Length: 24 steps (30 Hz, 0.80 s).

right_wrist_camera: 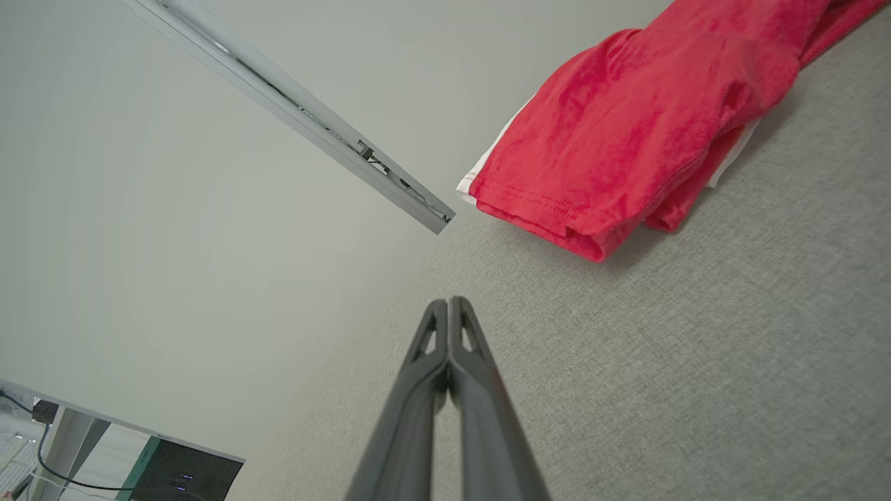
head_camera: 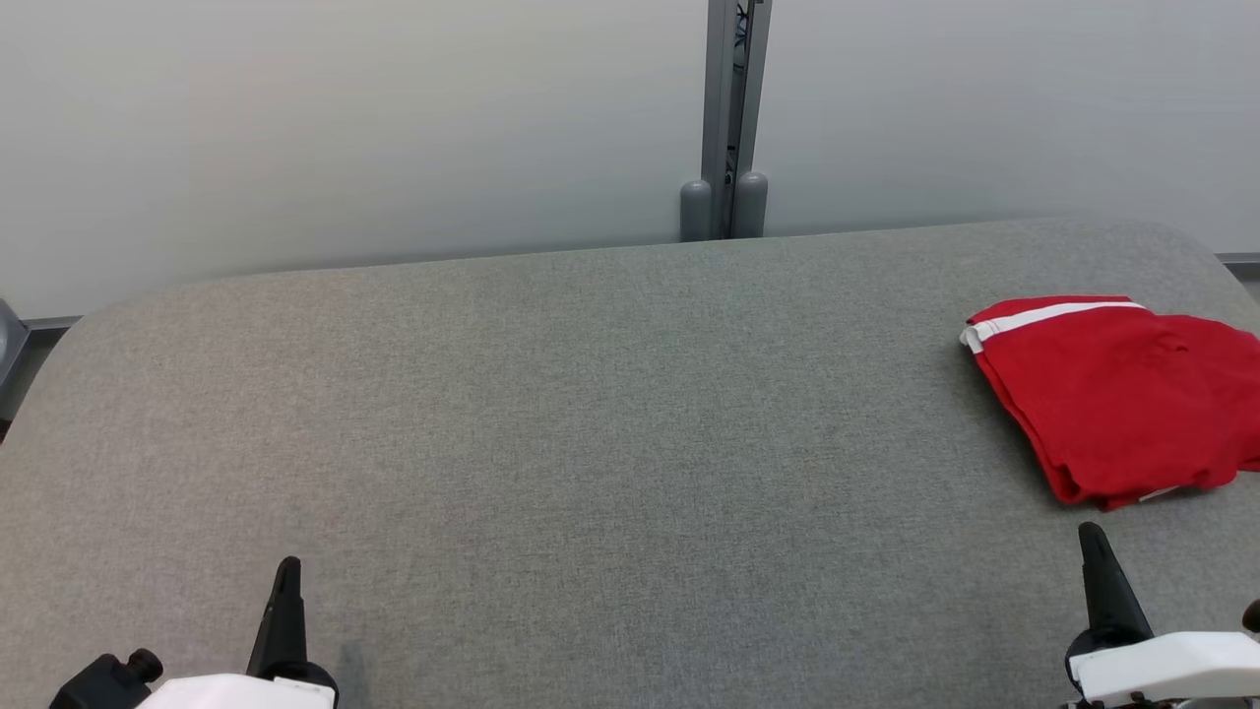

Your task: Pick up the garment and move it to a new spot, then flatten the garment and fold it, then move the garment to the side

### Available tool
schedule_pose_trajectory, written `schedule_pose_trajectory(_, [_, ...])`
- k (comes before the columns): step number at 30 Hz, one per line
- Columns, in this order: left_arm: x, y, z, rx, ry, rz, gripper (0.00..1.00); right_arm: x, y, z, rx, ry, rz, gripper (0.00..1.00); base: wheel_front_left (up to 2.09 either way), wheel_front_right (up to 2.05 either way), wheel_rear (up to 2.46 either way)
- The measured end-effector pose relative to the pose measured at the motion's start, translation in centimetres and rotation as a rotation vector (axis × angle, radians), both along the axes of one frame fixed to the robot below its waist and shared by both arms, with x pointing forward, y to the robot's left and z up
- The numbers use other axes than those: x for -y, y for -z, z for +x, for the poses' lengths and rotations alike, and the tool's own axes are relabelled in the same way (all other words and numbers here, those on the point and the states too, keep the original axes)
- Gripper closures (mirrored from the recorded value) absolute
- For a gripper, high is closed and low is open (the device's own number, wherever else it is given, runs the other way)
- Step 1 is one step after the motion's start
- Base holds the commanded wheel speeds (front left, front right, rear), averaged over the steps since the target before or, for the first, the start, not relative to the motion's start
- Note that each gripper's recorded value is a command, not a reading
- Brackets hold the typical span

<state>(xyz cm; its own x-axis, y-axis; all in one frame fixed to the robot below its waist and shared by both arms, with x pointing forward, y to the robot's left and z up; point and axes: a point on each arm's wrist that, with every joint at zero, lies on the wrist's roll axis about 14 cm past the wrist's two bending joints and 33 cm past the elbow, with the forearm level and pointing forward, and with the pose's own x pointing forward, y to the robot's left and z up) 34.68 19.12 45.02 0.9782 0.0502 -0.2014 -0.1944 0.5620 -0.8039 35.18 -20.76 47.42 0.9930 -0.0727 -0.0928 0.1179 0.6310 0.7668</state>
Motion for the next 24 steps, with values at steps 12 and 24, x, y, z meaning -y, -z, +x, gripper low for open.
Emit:
schedule_pose_trajectory(12, [-0.1, -0.8, 0.9, 0.030, -0.009, -0.128, 1.00, -0.1, -0.5, 0.8, 0.018, 0.003, 0.146, 1.00, 0.00, 0.00, 0.00])
schedule_pose_trajectory(24, [-0.2, -1.6, 1.6, 0.056, -0.015, -0.234, 1.00, -0.3, -0.9, 1.4, 0.032, -0.001, 0.265, 1.00, 0.00, 0.00, 0.00])
